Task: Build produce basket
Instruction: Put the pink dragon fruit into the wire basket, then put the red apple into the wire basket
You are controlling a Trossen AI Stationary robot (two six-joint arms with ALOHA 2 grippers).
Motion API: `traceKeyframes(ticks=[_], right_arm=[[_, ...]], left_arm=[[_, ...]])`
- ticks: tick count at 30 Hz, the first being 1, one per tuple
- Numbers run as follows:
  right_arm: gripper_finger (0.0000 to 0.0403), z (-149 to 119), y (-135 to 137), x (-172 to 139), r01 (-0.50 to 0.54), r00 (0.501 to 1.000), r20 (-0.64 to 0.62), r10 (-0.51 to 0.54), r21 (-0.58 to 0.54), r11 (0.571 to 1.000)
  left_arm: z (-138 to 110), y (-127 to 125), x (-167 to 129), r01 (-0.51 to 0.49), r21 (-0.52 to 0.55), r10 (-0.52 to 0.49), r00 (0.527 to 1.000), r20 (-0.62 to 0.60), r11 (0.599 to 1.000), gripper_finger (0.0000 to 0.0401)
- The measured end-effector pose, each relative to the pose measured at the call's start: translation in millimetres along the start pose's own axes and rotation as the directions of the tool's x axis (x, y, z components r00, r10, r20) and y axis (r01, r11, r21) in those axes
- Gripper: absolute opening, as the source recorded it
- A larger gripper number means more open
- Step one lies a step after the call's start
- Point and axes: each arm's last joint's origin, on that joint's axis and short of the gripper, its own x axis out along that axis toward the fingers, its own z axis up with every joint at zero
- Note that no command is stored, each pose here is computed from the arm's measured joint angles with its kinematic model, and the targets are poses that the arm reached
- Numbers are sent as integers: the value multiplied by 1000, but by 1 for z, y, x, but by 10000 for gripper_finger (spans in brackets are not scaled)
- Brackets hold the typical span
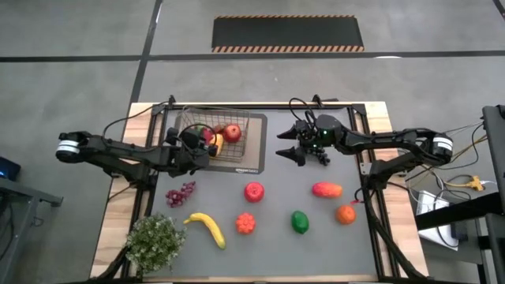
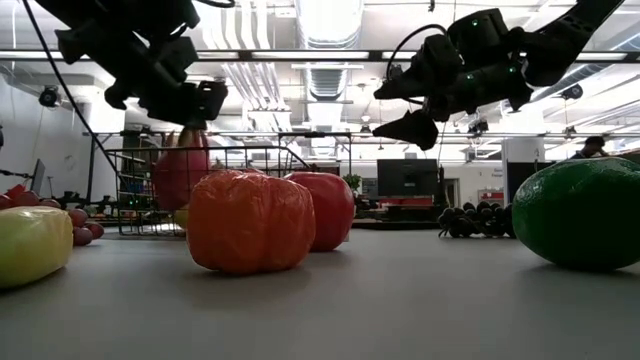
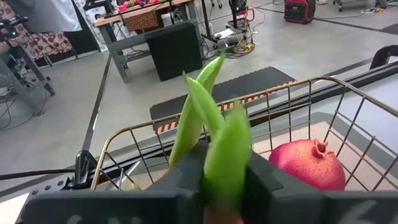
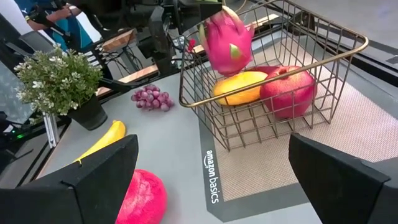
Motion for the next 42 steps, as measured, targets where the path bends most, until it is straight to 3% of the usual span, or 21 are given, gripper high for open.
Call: traceKeyframes(ticks=[5,15,23,28,37,42], right_arm=[[396,0,0,0,0,1000,-1,0,0,1000],[396,0,0,0,1,1000,-4,-1,1,1000],[396,-1,0,0,-1,1000,-5,1,33,999],[396,-3,7,3,-26,999,-20,27,58,998],[396,-9,18,7,-56,996,-66,62,87,995],[396,-14,29,11,-97,990,-101,97,2,995]], left_arm=[[-2,1,0,-2,5,2,1000,-2,1000,83],[3,4,-2,4,17,-5,1000,7,1000,87],[31,12,-11,28,40,-30,998,47,999,87],[47,20,-17,43,-1,-43,996,72,999,87],[50,19,-20,216,-30,-216,976,22,976,87],[47,11,-18,269,-32,-269,963,5,963,87]])
